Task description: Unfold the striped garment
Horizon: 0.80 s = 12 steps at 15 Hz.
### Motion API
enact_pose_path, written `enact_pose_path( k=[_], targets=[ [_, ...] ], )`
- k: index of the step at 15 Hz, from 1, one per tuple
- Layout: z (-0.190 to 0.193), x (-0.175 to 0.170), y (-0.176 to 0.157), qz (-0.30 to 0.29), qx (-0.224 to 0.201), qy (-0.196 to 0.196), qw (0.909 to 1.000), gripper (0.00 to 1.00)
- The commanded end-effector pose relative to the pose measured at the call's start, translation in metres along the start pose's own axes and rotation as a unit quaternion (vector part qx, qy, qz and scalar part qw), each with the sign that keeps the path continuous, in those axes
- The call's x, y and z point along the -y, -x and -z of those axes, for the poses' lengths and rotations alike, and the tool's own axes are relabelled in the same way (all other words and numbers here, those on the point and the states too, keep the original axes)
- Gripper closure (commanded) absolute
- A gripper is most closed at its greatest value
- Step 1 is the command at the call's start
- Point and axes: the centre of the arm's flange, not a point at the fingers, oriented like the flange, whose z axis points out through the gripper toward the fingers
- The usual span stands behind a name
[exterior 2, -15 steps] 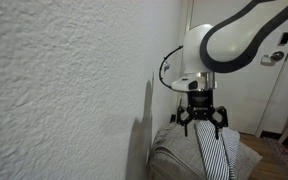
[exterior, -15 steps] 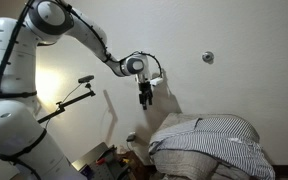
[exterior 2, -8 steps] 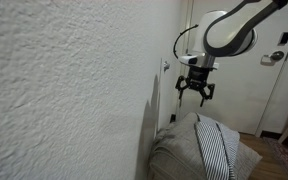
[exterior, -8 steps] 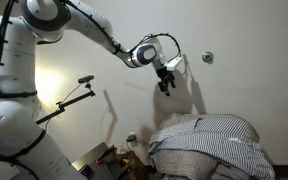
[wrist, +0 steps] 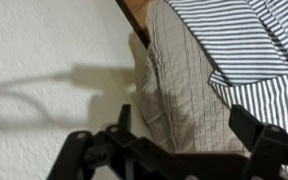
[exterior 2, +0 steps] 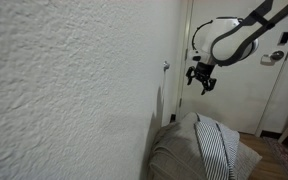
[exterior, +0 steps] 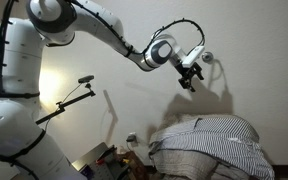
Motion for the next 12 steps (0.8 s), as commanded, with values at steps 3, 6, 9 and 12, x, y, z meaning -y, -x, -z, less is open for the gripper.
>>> enact_pose_path(
  k=[3, 6, 9, 12],
  targets=[
    [-0.028, 0.009, 0.029, -0.114, 0.102, -0.014, 0.988, 0.0],
    [-0.043, 0.02, 0.031, -0.135, 0.127, -0.046, 0.9816, 0.26],
    [-0.054, 0.028, 0.023, -0.135, 0.131, -0.085, 0.9785, 0.51],
    [-0.063, 0.035, 0.015, -0.134, 0.122, -0.133, 0.9744, 0.73]
  ],
)
